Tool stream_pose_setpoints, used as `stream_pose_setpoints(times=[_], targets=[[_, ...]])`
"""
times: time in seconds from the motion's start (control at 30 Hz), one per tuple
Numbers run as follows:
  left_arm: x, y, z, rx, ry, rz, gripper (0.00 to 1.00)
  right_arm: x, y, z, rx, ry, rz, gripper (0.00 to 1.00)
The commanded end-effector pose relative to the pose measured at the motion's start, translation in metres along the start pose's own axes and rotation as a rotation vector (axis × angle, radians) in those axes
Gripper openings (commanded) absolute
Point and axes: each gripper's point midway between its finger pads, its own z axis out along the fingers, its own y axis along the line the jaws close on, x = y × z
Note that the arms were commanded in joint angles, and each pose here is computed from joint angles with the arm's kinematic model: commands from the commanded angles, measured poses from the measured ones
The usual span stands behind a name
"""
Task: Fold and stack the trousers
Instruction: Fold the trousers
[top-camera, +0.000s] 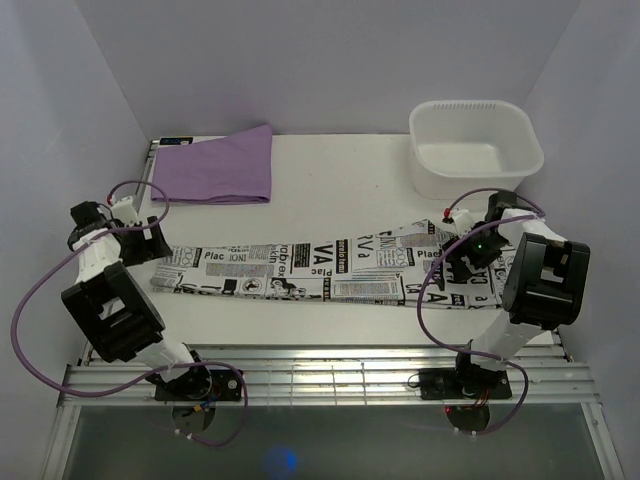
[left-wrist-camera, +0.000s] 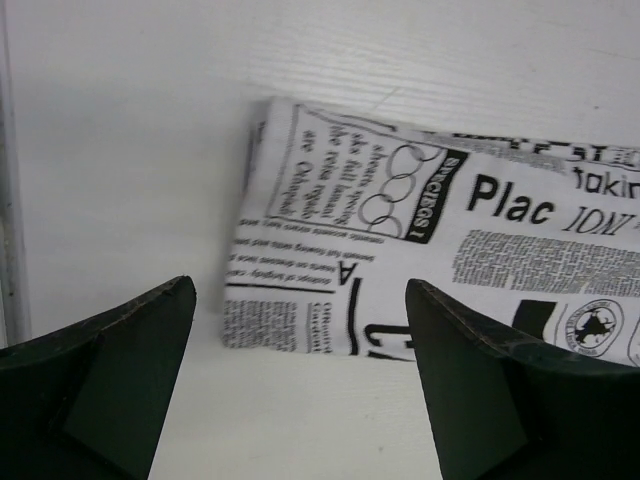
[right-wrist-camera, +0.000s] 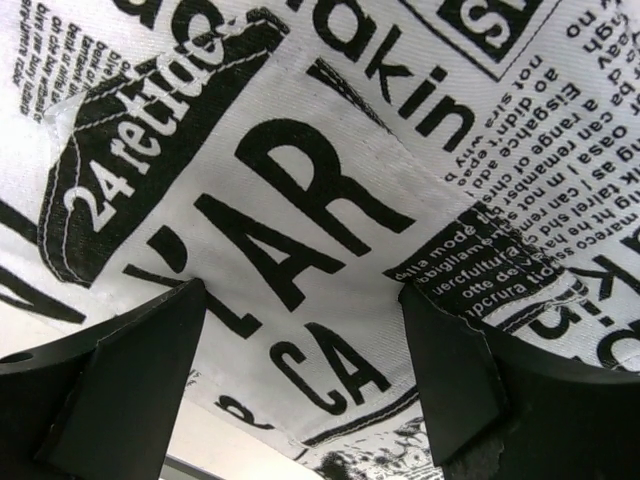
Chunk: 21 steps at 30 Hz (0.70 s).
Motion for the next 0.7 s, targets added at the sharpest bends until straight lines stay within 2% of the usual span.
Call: stream_pose_setpoints(times=[0.0, 0.2, 0.33, 0.6, 0.67], targets=[[0.006, 0.009, -0.008, -0.002, 0.018, 0.015, 0.95, 0.062, 0.021, 0.020, -0.101, 0.229, 0.033, 0.86], [0.022, 0.027, 0.003, -0.070, 0.059, -0.044, 0.93, 0.064, 0.016, 0.017, -0.083, 0.238, 0.030, 0.86], [0.031, 0.037, 0.020, -0.095, 0.099, -0.106, 0.88, 0.060, 0.014, 0.014, -0.075, 0.221, 0.025, 0.86], [0.073, -0.001, 0.046, 0.120, 0.214, -0.155, 0.84, 0.056, 0.016, 0.012, -0.085, 0.210, 0.026, 0.86], [0.087, -0.008, 0.049, 0.139, 0.244, -0.165, 0.79, 0.055, 0.015, 0.011, -0.086, 0.203, 0.029, 0.86]])
